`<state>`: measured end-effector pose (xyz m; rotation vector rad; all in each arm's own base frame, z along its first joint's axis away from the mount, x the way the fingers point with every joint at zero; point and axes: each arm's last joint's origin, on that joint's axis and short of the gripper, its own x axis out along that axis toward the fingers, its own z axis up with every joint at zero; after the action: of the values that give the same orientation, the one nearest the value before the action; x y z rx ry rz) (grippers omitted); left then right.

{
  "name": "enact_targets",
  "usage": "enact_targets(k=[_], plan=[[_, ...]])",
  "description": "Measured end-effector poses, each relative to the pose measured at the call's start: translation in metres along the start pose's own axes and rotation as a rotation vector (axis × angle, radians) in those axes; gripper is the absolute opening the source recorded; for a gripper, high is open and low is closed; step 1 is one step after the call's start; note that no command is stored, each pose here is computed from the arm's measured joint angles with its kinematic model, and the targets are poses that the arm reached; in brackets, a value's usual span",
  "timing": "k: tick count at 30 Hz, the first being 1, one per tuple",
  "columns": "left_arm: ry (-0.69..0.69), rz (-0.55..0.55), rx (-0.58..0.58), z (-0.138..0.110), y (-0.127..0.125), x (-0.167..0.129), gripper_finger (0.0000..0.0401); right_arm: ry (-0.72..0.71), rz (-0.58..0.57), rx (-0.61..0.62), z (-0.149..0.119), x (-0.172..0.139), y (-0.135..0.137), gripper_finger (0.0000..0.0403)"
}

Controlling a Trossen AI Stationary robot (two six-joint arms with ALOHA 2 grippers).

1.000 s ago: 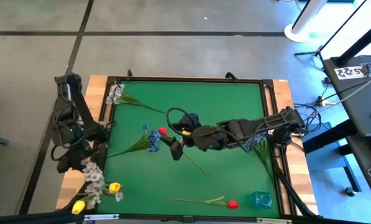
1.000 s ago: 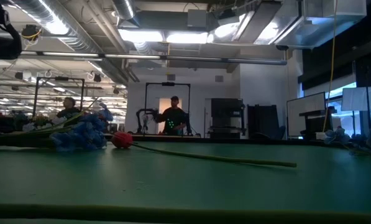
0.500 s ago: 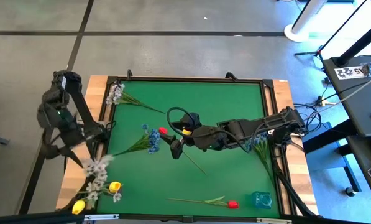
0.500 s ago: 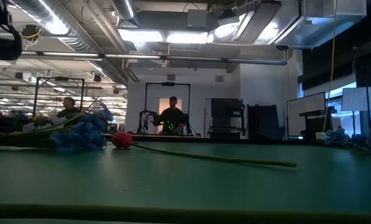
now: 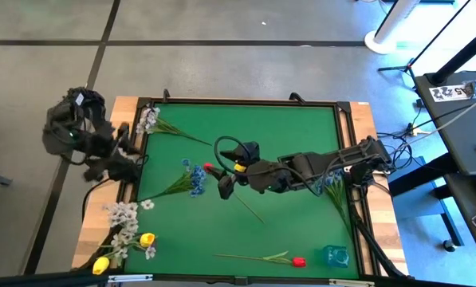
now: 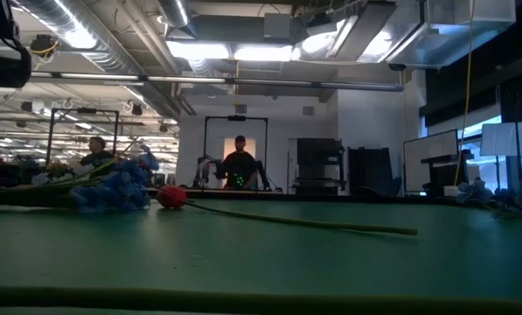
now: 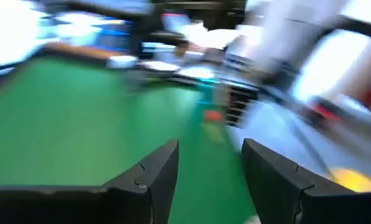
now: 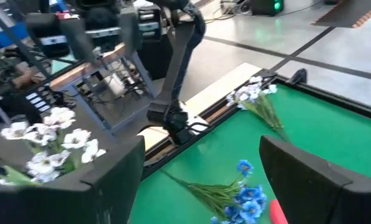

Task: Sort flowers into vase by color
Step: Put the white flowers into the purple vase

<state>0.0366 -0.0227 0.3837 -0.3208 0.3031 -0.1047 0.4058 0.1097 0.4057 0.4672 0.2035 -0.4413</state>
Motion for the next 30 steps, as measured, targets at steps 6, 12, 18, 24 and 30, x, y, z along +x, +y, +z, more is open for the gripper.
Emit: enact_targets(k=[6, 12, 18, 24, 30], plan=[[-0.227, 0.382, -0.357, -0.013, 0.032, -0.005, 0.014, -0.016, -0.029, 0.013, 0.007, 0.009, -0.01, 0.0317], [-0.349, 0.489, -0.483, -0.019, 0.038, -0.004, 0.0118, -0.008, -0.05, -0.038, 0.024, 0.028, -0.034, 0.0317], [-0.36, 0.62, -0.462, -0.049, 0.022, 0.035, 0.0115, 0.049, 0.015, -0.111, 0.042, 0.047, -0.061, 0.0317], [-0.428, 0.879, -0.583, -0.073, 0.034, 0.074, 0.0115, 0.12, 0.171, -0.219, 0.055, 0.049, -0.076, 0.0317], [-0.355, 1.173, -0.686, -0.074, 0.063, 0.107, 0.0115, 0.089, 0.228, -0.404, 0.071, 0.033, -0.08, 0.0317]])
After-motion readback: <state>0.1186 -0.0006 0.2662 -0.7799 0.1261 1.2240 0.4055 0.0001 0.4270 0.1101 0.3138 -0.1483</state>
